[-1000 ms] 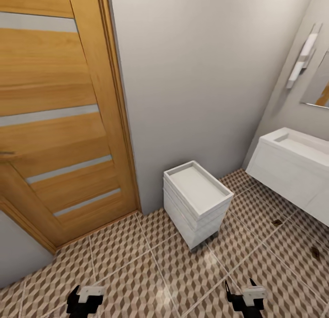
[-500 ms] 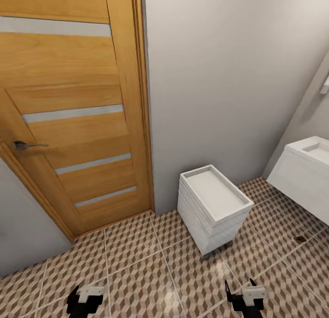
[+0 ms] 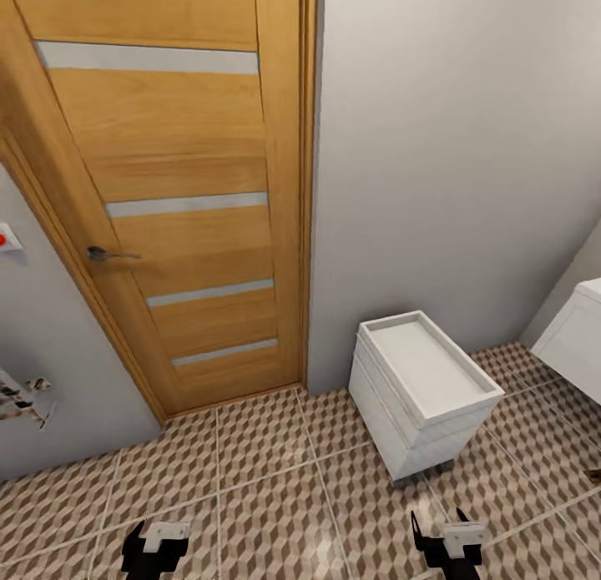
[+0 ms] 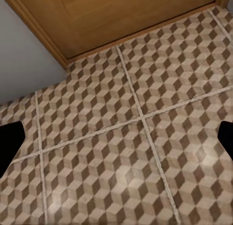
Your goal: Take the four mousetraps from the cabinet in the bathroom and place them on the bathroom floor. Make sure all four end up on the same floor surface, and ensure that at least two of them are either under or directly next to the same bathroom sink.
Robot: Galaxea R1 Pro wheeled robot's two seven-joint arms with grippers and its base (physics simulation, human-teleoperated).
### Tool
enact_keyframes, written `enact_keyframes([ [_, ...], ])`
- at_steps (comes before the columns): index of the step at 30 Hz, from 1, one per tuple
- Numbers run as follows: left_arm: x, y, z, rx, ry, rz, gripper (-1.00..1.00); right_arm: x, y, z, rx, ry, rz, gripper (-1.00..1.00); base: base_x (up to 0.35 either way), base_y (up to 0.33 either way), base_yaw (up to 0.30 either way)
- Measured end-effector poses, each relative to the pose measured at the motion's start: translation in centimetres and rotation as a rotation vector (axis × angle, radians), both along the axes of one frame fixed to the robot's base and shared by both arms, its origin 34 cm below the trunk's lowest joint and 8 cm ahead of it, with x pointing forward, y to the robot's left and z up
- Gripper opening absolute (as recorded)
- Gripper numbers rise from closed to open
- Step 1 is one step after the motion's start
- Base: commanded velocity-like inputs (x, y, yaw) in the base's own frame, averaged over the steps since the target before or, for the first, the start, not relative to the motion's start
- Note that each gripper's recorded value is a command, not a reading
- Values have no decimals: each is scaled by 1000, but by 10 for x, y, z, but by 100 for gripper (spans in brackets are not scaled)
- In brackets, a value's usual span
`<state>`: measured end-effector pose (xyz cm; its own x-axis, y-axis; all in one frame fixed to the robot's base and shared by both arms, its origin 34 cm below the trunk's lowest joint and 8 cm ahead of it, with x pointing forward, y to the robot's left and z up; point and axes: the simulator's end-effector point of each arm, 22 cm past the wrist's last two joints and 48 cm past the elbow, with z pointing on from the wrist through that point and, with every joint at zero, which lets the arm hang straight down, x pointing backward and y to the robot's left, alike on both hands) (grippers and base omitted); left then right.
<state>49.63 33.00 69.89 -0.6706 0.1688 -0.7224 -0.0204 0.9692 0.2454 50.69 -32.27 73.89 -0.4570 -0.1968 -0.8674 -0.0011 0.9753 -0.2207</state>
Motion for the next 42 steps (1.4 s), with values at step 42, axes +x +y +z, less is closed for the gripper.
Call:
enact_keyframes([
  [42, 11, -37, 9, -50, -30, -21, 100, 7, 0, 11, 0, -28, 0, 100, 0, 0, 268],
])
